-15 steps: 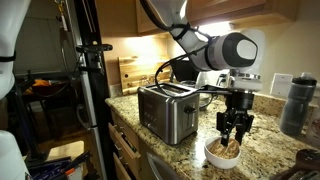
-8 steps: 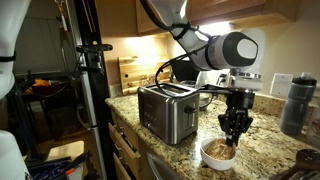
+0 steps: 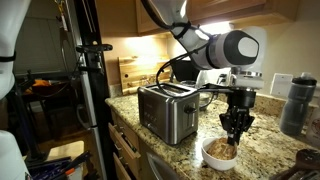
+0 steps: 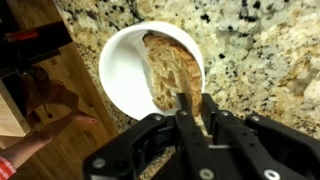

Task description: Place one slice of bread in each of the two slots on the toaster

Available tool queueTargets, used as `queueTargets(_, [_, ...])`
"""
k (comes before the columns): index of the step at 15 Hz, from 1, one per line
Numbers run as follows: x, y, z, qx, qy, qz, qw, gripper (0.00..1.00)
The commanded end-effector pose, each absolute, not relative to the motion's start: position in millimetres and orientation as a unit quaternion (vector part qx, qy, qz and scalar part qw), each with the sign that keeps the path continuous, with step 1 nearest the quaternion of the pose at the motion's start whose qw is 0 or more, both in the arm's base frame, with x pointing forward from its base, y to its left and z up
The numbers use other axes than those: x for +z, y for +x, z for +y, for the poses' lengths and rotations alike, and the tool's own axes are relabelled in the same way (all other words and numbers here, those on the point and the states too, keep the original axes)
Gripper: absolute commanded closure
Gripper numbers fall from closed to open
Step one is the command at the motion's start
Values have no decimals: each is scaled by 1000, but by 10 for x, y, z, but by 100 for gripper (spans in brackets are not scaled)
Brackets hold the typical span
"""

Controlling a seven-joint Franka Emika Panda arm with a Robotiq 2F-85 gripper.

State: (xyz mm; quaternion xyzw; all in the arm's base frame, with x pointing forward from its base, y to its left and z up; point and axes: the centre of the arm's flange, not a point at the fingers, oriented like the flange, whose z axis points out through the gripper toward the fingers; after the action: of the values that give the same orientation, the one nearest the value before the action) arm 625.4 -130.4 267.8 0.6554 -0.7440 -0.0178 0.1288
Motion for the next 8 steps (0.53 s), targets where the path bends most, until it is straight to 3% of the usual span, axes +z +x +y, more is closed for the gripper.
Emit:
queueTargets(1, [2805,6244,-1317,-10,650,-749,128,94])
queueTargets(8, [3075,6183,-1333,8,644,-755,125,96])
